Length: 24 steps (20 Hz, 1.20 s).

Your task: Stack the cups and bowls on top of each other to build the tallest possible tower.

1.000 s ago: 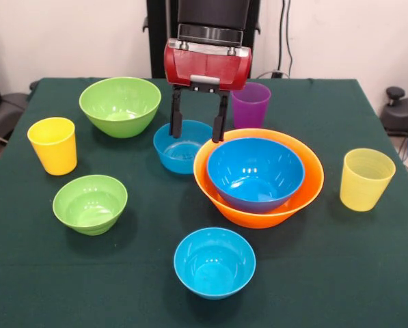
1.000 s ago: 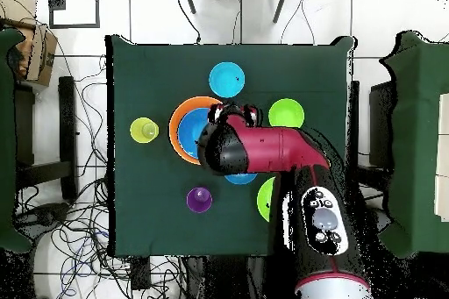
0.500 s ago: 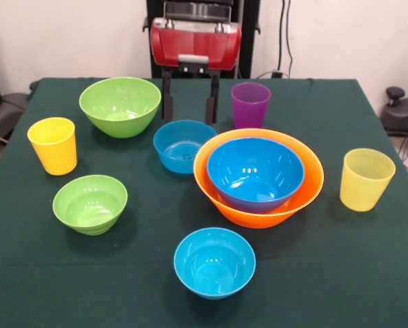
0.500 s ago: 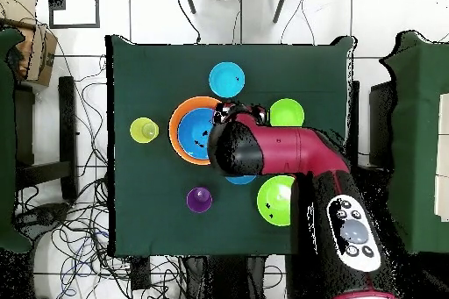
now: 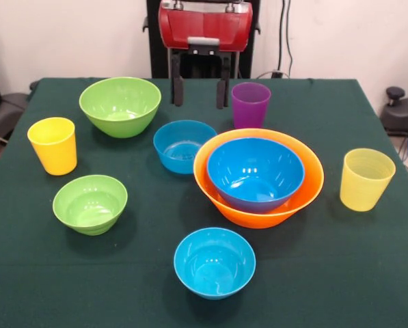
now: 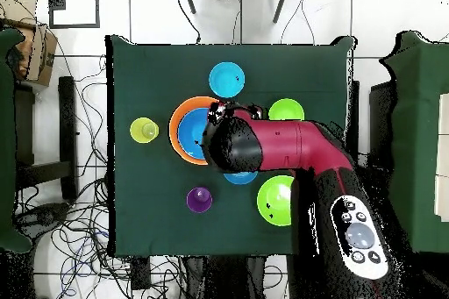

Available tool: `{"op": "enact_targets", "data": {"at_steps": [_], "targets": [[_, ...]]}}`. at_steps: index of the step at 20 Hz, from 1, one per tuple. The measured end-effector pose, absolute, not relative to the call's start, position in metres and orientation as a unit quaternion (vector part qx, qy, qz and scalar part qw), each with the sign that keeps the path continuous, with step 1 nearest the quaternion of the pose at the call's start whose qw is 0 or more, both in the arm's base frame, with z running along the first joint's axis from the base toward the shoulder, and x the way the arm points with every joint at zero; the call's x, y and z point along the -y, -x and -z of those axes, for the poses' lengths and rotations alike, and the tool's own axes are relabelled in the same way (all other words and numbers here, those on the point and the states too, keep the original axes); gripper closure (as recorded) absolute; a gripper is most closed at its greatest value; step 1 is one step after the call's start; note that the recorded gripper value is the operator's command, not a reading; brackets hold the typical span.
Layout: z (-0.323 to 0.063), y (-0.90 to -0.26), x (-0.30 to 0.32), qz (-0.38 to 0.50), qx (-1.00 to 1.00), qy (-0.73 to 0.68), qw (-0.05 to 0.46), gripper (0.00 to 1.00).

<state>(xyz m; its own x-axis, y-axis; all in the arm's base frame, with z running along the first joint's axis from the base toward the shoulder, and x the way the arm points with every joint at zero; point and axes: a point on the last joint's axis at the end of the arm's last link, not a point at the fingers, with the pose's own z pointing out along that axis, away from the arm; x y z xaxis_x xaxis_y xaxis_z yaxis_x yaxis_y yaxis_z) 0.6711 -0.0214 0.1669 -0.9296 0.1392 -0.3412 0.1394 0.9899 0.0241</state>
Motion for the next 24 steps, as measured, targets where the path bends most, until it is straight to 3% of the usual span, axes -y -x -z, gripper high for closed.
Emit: {"op": "enact_targets", "data": {"at_steps": [14, 24], "targets": [[-0.115, -0.645, 0.049, -0.017, -0.985, -0.089, 0.148, 0.0], [-0.121, -0.616, 0.099, -0.009, -0.983, -0.129, 0.132, 0.0]]}}
